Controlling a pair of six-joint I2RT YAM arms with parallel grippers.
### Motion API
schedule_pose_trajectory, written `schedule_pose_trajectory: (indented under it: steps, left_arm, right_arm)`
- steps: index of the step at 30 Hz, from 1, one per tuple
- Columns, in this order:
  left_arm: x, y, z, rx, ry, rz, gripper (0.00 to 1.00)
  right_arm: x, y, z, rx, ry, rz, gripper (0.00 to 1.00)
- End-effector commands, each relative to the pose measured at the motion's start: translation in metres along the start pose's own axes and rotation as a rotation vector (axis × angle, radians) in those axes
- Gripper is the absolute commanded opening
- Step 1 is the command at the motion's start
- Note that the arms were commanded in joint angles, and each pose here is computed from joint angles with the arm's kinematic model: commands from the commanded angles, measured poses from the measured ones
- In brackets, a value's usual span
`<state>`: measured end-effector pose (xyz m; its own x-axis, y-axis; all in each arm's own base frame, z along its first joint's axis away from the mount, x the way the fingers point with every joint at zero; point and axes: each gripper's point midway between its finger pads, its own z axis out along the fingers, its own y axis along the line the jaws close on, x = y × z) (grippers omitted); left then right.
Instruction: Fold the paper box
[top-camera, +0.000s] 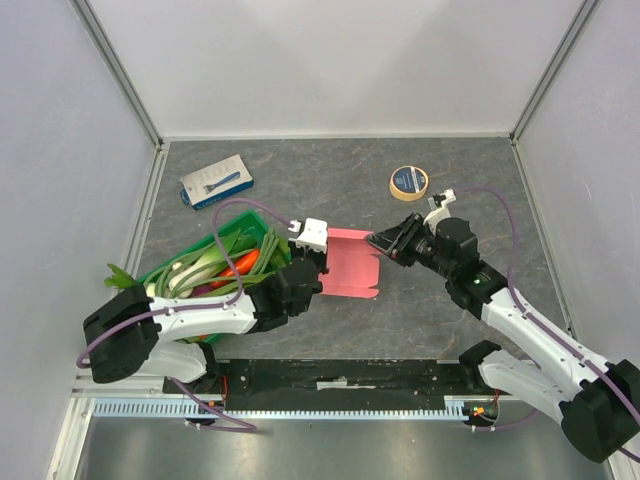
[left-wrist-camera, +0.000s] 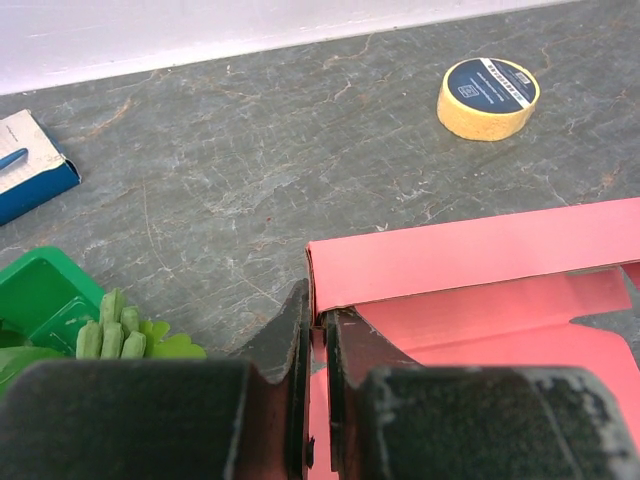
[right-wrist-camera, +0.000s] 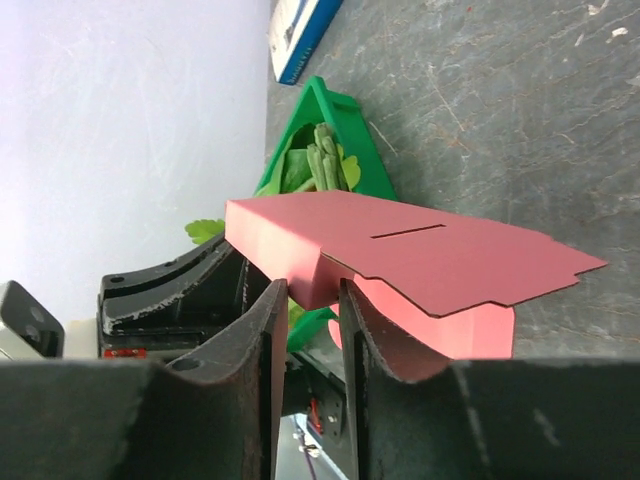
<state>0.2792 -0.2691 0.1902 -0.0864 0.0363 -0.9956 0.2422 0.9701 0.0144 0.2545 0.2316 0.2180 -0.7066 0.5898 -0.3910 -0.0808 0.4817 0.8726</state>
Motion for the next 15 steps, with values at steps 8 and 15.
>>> schedule_pose_trajectory:
  steps: [8, 15]
  left_arm:
    - [-0.024, -0.011, -0.009, 0.043, -0.069, -0.149, 0.02]
    - [-0.027, -0.008, -0.014, 0.046, -0.073, -0.184, 0.02]
  right_arm:
    - [-0.004, 0.023, 0.010, -0.159, -0.034, 0.156, 0.00]
    - [-0.020, 0.046, -0.010, -0.342, -0.120, 0.081, 0.00]
